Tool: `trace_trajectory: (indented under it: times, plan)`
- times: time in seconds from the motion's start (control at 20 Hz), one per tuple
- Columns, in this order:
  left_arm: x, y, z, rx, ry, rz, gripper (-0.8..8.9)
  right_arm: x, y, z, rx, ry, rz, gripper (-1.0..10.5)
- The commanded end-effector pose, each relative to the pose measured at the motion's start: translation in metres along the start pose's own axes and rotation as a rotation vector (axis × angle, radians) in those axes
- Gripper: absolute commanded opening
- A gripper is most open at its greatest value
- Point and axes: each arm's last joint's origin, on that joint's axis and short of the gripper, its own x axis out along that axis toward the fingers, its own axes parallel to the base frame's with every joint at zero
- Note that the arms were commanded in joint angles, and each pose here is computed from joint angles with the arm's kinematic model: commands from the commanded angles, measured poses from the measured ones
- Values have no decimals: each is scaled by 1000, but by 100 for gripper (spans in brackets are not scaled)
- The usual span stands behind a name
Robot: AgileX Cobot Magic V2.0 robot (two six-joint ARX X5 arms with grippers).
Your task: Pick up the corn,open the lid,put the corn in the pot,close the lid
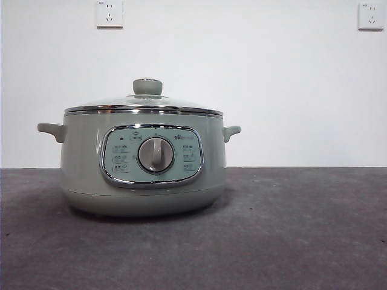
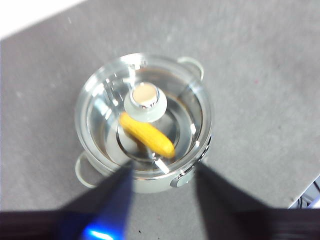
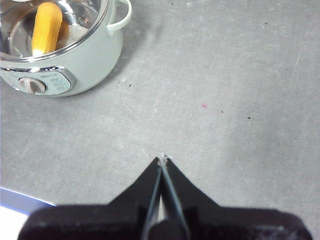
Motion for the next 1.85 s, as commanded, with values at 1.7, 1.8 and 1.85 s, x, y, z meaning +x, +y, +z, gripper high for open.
trace_trajectory:
  times: [1.7,1.8,1.85]
  plan:
    - [141,48,-306,-277,-585,498,-1,3,0,-2,-2,31,-13,-16]
    - [141,47,-309,-280,-562,516,-1,4,1,-2,-3,33,-14,-16]
    - [141,46,-310,-281,-549,516,-1,5,1,-1,-4,37,-15,-16]
